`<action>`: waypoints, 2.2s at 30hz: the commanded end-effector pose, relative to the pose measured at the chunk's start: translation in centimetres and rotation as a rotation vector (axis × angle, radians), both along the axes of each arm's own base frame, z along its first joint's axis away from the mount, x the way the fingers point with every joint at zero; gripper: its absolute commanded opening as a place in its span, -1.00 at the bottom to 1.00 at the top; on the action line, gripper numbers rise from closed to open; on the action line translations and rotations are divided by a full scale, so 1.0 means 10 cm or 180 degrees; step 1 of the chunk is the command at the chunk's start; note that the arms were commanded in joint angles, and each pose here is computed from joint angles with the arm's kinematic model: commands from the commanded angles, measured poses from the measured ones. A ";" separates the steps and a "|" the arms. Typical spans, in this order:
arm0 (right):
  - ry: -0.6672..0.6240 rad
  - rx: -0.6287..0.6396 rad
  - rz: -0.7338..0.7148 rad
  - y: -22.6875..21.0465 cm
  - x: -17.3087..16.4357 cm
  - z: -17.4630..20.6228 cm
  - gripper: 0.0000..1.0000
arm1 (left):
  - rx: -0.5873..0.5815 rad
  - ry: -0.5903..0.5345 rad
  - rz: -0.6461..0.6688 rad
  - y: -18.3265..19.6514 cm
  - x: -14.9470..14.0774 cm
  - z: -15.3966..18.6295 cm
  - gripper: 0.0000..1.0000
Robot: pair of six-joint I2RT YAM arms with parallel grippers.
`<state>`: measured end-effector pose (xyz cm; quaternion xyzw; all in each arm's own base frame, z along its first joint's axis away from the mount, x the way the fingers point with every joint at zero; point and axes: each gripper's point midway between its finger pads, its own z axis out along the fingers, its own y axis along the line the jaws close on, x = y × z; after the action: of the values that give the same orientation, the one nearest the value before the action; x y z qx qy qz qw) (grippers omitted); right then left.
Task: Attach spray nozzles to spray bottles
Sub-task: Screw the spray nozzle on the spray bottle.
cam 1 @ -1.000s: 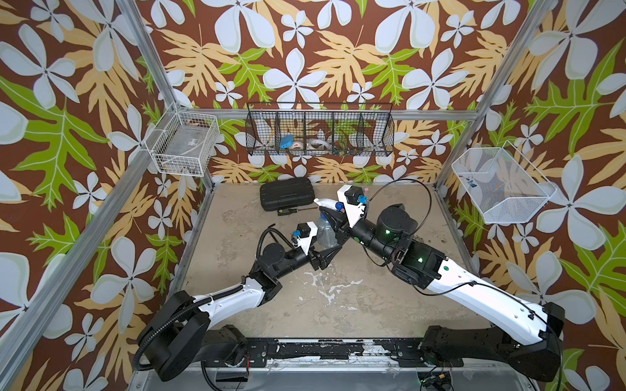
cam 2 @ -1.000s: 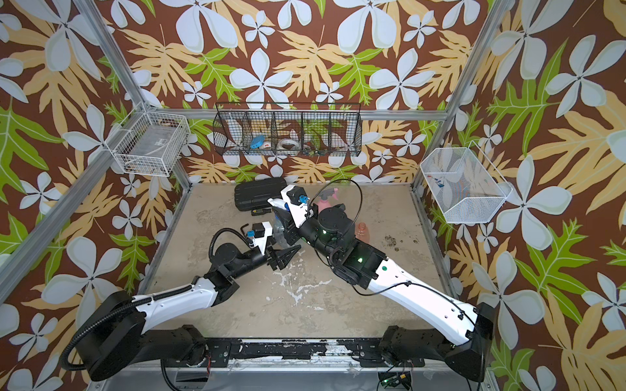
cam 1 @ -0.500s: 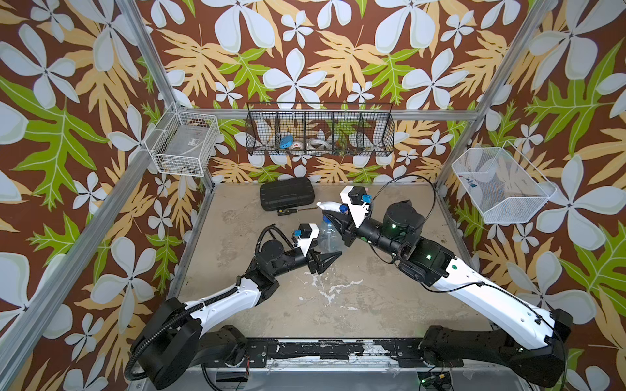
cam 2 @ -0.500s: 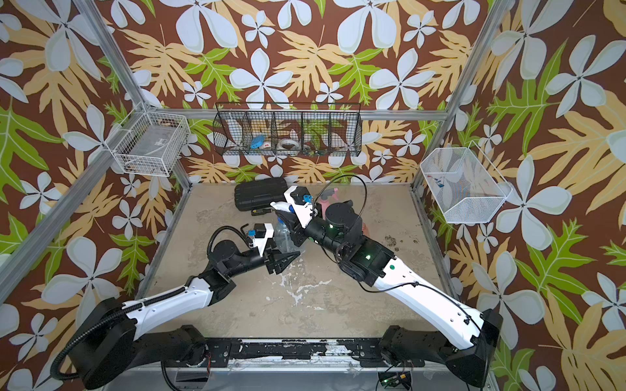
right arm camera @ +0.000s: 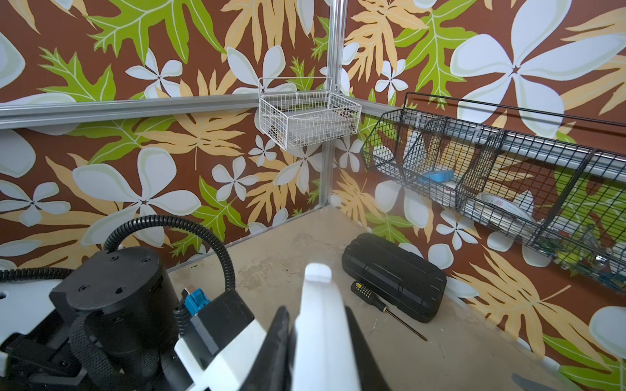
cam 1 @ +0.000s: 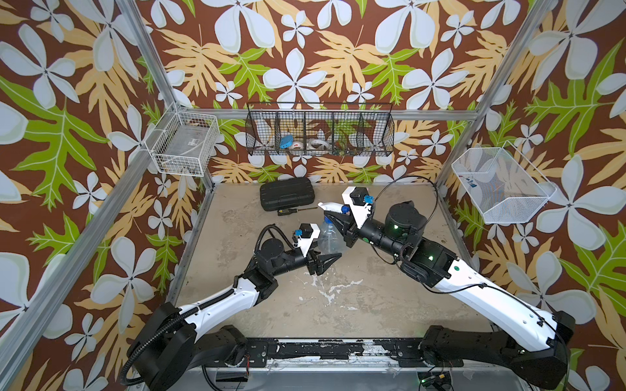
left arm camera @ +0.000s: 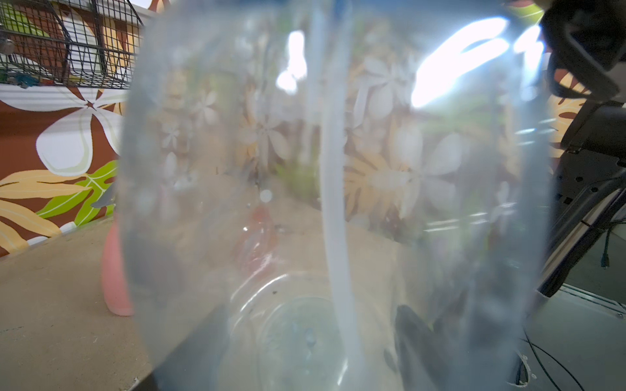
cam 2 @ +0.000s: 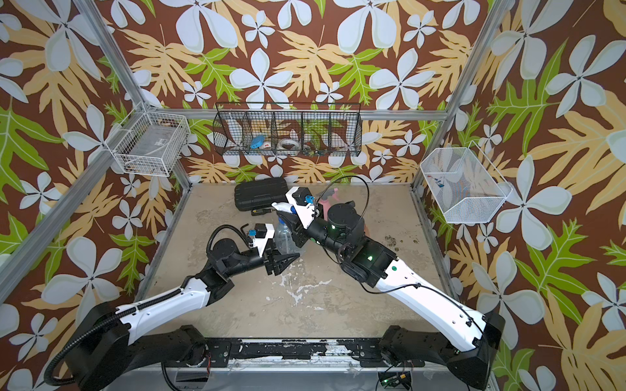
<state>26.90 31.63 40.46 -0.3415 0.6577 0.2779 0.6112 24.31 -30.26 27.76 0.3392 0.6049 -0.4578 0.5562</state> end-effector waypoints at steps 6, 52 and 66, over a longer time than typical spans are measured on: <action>0.0488 -0.1008 -0.0056 -0.19 -0.03 -0.77 -1.00 | -0.0348 -0.1044 -0.0224 0.04 -0.25 0.70 0.26; 0.0981 -0.0770 -0.1449 -0.41 0.31 -0.83 -0.34 | -0.0432 -0.0948 0.1137 0.29 0.48 0.35 0.19; 0.0723 -0.0526 -0.0726 -0.42 -0.10 -0.26 0.34 | -0.0466 -0.0890 0.0978 0.20 0.48 0.19 0.19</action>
<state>26.98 27.07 37.32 -0.2518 0.7887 0.1714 0.5340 29.67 -28.45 27.64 0.2696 0.5668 -0.3461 0.6973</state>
